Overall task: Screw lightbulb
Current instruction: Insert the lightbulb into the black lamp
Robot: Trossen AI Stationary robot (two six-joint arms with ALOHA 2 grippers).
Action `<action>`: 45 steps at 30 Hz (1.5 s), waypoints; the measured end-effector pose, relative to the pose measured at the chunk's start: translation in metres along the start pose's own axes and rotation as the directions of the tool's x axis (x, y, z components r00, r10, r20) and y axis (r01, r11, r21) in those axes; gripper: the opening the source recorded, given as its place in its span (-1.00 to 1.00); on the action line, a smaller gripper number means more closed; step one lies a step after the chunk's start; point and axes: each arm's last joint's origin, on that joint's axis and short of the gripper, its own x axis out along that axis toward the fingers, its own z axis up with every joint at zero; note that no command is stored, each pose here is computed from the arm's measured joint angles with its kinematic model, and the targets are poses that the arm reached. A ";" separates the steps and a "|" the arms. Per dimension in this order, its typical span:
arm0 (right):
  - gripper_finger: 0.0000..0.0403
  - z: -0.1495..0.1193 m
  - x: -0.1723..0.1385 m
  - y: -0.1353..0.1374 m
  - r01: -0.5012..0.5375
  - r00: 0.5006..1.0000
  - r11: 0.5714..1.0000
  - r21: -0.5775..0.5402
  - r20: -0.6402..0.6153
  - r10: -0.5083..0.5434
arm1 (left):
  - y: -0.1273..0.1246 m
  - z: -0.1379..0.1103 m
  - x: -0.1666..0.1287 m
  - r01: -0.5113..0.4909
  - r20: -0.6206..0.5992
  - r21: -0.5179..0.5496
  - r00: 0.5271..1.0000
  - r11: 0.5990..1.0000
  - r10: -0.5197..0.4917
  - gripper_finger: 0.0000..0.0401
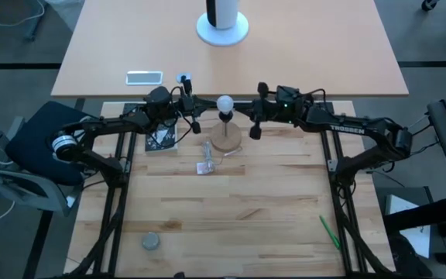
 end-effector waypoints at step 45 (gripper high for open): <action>-0.99 -0.008 0.007 -0.001 0.107 0.991 0.994 -0.026 -0.079 -0.109 | 0.000 0.003 -0.002 -0.003 -0.001 -0.026 1.000 1.000 0.003 -1.00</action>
